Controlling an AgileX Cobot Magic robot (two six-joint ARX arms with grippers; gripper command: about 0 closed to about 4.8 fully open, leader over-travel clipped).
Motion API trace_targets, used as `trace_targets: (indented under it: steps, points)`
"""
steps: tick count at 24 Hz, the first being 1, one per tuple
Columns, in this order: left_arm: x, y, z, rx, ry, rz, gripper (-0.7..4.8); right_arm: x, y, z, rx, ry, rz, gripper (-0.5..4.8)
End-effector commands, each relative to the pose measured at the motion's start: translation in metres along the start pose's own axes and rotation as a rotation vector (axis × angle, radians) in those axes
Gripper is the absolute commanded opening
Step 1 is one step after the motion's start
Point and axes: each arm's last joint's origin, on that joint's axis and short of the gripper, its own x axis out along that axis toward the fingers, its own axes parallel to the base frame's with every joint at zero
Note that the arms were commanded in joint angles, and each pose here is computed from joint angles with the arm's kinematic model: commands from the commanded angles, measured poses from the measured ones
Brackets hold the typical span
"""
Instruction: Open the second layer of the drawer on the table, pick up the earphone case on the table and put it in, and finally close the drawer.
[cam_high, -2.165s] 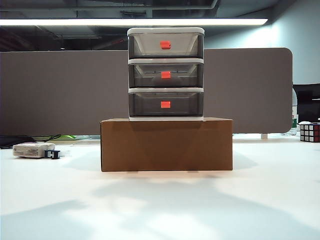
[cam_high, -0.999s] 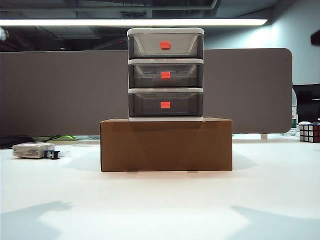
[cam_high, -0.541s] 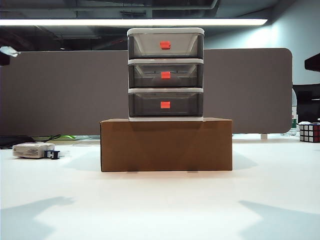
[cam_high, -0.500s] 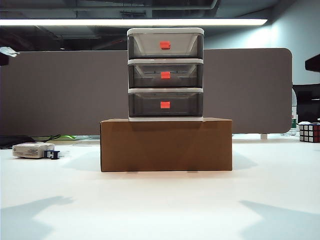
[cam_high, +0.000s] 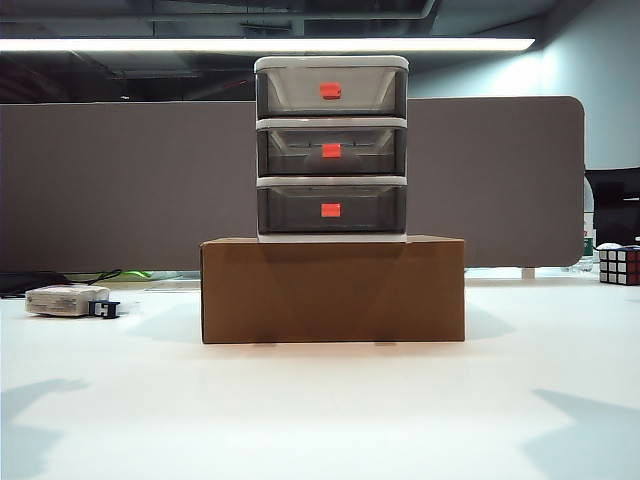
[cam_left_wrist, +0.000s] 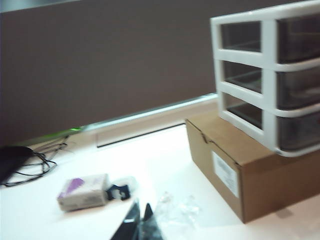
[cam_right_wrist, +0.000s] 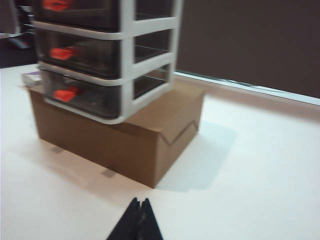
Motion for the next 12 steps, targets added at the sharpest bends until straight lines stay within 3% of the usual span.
trace_targets:
  steps: [1,7,12]
  points:
    - [0.000,0.010,0.001,-0.015,-0.027,-0.029,-0.06,-0.001,-0.005,-0.002,-0.004,-0.002,-0.018,-0.05]
    - [-0.002,0.027,-0.002,-0.019,-0.016,0.006,-0.06,-0.004,-0.014,-0.002,-0.002,0.005,-0.116,-0.05]
    - [-0.005,0.036,-0.005,-0.047,0.003,0.043,-0.06,-0.004,-0.015,-0.002,-0.002,0.004,-0.128,-0.05]
